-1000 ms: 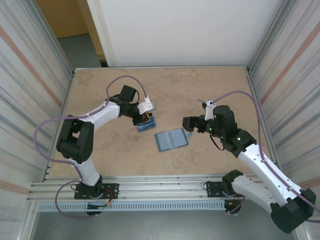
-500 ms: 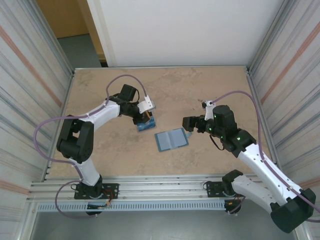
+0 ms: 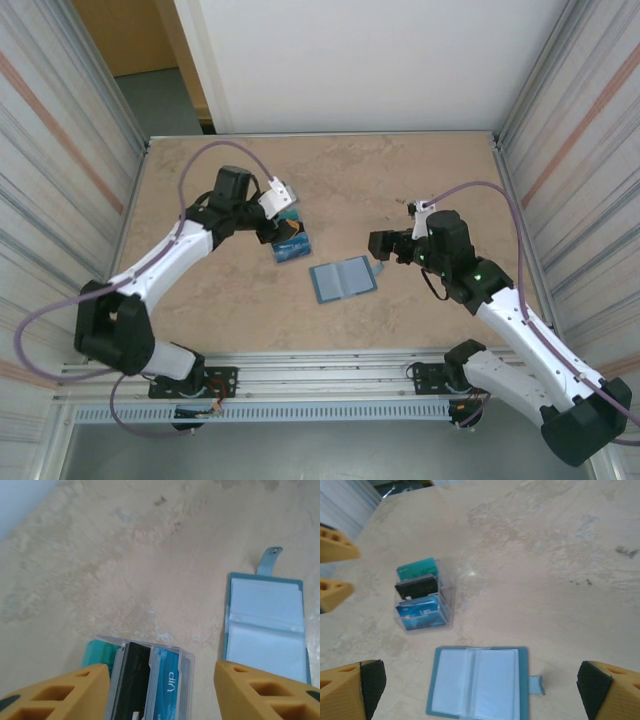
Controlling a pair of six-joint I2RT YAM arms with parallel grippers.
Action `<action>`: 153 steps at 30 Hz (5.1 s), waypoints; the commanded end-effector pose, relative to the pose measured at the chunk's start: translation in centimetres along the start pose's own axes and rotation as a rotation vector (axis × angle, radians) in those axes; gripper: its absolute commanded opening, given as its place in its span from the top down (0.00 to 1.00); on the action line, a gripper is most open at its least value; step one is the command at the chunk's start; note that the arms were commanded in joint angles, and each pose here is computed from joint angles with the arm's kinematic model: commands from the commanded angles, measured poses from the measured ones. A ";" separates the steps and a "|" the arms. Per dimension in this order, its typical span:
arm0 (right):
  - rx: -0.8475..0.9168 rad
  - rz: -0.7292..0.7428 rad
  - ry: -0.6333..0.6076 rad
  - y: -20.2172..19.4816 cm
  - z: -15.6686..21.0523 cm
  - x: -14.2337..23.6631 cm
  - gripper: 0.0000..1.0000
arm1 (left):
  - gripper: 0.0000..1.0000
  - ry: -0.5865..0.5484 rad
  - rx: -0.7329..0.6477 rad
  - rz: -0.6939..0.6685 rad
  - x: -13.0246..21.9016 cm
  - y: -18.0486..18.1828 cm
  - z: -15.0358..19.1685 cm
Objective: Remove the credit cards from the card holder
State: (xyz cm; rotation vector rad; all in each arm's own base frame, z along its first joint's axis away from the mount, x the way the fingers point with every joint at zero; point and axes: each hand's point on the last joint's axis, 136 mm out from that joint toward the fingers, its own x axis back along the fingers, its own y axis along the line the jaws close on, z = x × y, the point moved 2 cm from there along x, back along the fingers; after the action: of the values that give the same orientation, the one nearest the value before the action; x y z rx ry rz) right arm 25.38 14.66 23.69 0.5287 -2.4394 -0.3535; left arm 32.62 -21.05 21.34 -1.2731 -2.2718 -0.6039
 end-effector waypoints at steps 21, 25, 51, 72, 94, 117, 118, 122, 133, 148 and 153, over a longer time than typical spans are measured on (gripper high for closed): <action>0.024 0.461 -0.279 -8.1 -0.9 3.4 0.01 | 0.01 0.005 0.466 -0.880 9.5 5.1 10.5; 0.042 0.532 -0.286 -10.0 0.1 3.3 0.01 | 0.01 -0.021 0.505 -0.910 9.5 5.7 12.3; -0.025 0.583 -0.421 -17.6 2.0 2.3 0.01 | 0.01 -0.154 0.417 -0.970 7.7 10.6 14.7; -0.044 0.555 -0.424 -18.4 2.3 1.8 0.01 | 0.01 -0.183 0.437 -0.920 6.2 9.8 17.2; -0.004 0.504 -0.396 -20.9 1.8 -2.7 0.01 | 0.01 -0.133 0.574 -0.801 4.2 12.2 19.7; 0.004 0.279 -0.357 -22.7 1.4 -6.2 0.01 | 0.01 -0.133 0.574 -0.802 4.2 12.2 19.7; 0.018 0.253 -0.347 -22.4 1.4 -6.5 0.01 | 0.01 -0.133 0.574 -0.802 4.2 12.2 19.7; 0.036 0.205 -0.293 -21.9 1.1 -7.5 0.01 | 0.01 -0.132 0.575 -0.802 4.2 12.2 19.8; 0.076 0.155 -0.316 -20.9 1.4 -7.1 0.01 | 0.01 -0.133 0.574 -0.802 4.2 12.2 19.7; 0.083 0.224 -0.251 -21.3 1.4 -8.5 0.01 | 0.01 -0.133 0.574 -0.803 4.2 12.3 19.7; 0.128 0.309 -0.292 -21.6 2.0 -9.2 0.01 | 0.01 -0.133 0.574 -0.802 4.2 12.2 19.7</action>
State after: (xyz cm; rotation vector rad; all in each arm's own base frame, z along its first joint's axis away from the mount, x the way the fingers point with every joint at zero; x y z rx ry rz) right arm 36.93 1.23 9.98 0.2730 -2.7394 -0.2278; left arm 37.42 -0.90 9.33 -0.1022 -2.7263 -0.0829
